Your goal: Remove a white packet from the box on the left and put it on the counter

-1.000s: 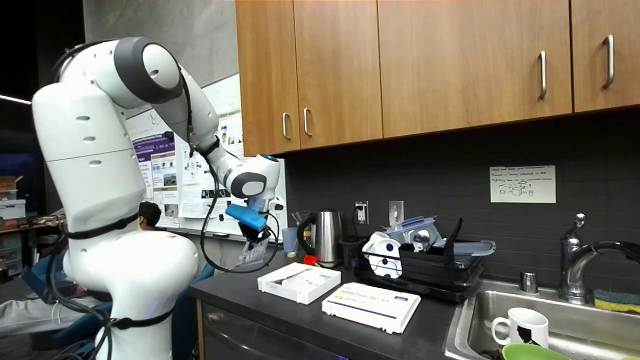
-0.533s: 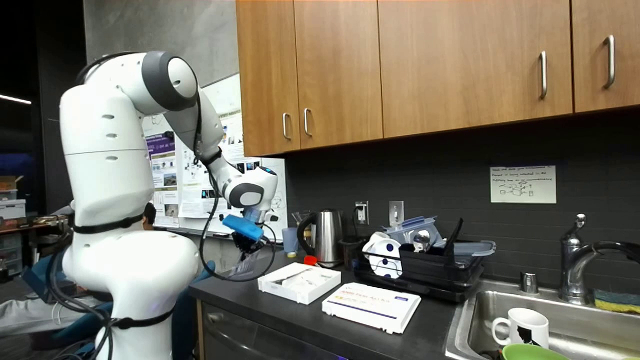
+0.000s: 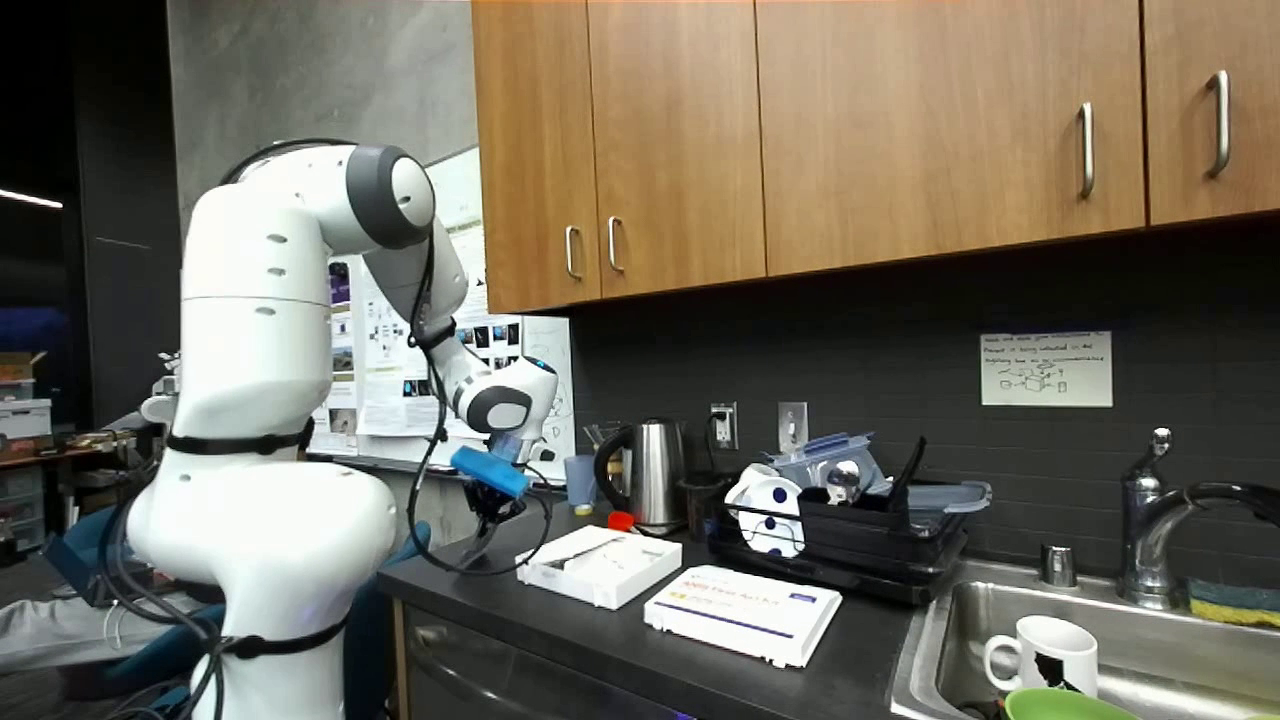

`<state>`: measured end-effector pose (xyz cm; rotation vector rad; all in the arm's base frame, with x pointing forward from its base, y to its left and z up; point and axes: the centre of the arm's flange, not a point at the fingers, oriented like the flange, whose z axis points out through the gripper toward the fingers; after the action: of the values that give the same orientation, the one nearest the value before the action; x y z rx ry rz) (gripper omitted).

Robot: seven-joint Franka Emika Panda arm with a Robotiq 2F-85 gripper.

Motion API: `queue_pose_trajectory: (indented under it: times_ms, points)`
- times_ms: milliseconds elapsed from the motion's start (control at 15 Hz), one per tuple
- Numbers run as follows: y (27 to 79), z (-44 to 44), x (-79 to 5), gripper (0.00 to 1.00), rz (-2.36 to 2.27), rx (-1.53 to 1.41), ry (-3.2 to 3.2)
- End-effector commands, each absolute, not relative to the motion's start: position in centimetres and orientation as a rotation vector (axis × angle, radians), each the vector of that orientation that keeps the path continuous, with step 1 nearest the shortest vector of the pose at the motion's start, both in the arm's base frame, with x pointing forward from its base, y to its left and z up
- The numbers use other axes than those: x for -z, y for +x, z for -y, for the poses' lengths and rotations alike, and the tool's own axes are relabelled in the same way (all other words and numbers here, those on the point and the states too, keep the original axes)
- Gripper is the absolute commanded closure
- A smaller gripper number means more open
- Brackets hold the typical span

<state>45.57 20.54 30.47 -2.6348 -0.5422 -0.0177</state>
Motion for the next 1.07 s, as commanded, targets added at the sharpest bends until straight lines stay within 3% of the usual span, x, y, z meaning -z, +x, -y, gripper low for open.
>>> queue_pose_trajectory:
  times_ms: [0, 67, 133, 267, 400, 1000]
  points:
    - [47.4, -21.2, -29.4, 1.00, 0.539, 0.014, -2.636]
    - [47.6, -21.2, -29.2, 0.95, 0.538, 0.012, -2.642]
    - [47.7, -21.2, -29.1, 0.73, 0.534, 0.015, -2.649]
    - [47.8, -21.0, -29.1, 0.70, 0.533, 0.022, -2.657]
    - [47.8, -20.8, -29.1, 0.60, 0.536, 0.028, -2.667]
    - [47.8, -19.6, -31.2, 0.00, 0.446, 0.165, -2.812]
